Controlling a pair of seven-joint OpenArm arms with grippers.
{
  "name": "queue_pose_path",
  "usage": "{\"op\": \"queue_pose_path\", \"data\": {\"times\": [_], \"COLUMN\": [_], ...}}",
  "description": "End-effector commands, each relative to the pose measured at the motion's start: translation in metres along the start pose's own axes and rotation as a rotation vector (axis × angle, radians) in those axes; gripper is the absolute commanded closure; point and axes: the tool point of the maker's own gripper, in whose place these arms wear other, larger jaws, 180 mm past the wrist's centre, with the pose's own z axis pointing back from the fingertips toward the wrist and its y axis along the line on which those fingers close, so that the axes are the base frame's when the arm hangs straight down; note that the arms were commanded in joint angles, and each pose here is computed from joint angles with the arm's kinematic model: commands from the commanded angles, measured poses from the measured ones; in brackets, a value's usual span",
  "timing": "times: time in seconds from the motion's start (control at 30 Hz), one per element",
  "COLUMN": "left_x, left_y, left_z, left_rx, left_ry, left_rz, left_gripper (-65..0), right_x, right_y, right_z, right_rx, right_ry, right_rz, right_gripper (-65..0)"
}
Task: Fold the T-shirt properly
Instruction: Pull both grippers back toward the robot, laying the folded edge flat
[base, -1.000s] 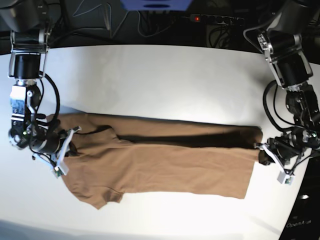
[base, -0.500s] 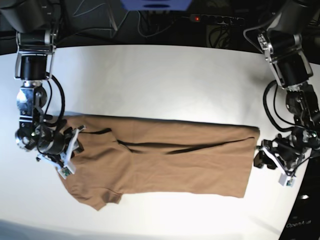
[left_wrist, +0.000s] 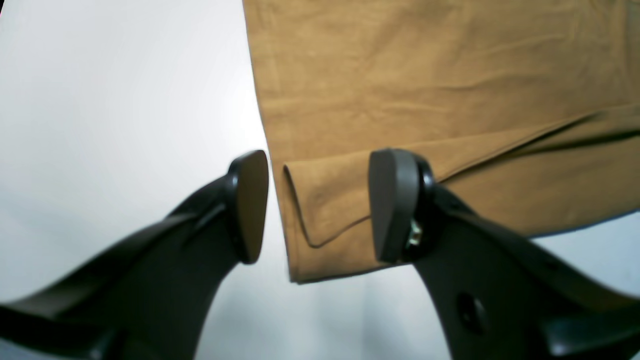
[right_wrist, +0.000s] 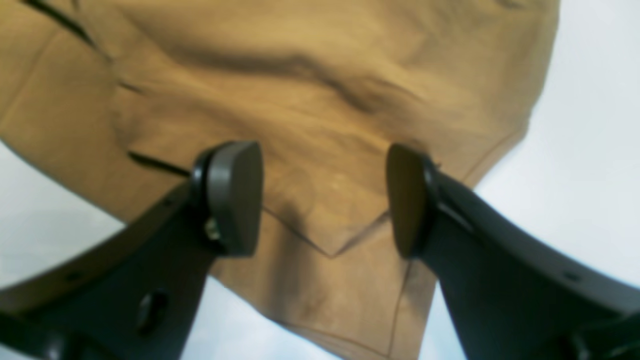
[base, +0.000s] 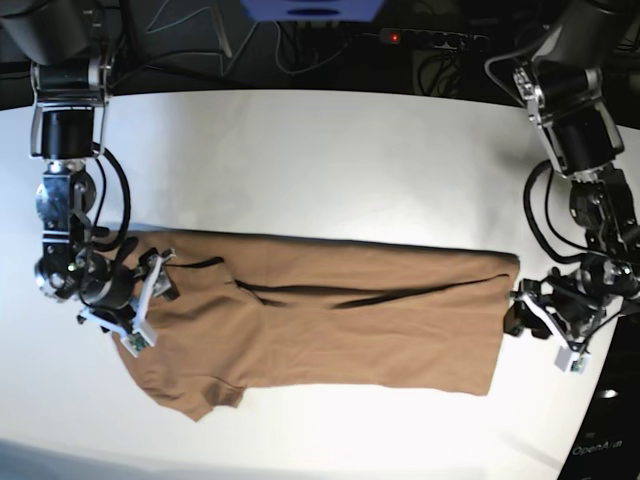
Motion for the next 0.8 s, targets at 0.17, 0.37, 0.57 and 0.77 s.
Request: {"op": "queue_pose_path", "data": {"times": [0.17, 0.37, 0.57, 0.77], "left_x": [0.019, 0.01, 0.004, -0.018], "left_y": [0.001, -0.012, -0.032, -0.035], "left_z": [0.003, -0.004, -0.014, -0.031], "left_rx": [0.0, -0.026, -0.065, -0.084], "left_ry": [-0.053, -0.005, 0.023, 0.047], "left_rz": [-0.008, -0.009, -0.048, -0.02], "left_gripper": [-18.4, -3.2, -2.9, -2.9], "right_x": [0.007, -0.011, -0.025, -0.032], "right_y": [-0.016, -0.008, -0.005, -0.001], "right_z": [0.007, -0.009, -0.018, -0.02], "right_rx": [-0.028, 0.014, 0.036, 0.044], "right_ry": [-0.033, -0.033, -0.029, -0.019], "right_rz": [-0.003, -0.058, -0.102, -0.111], "right_gripper": [-5.7, -1.0, -1.0, -0.9]}}
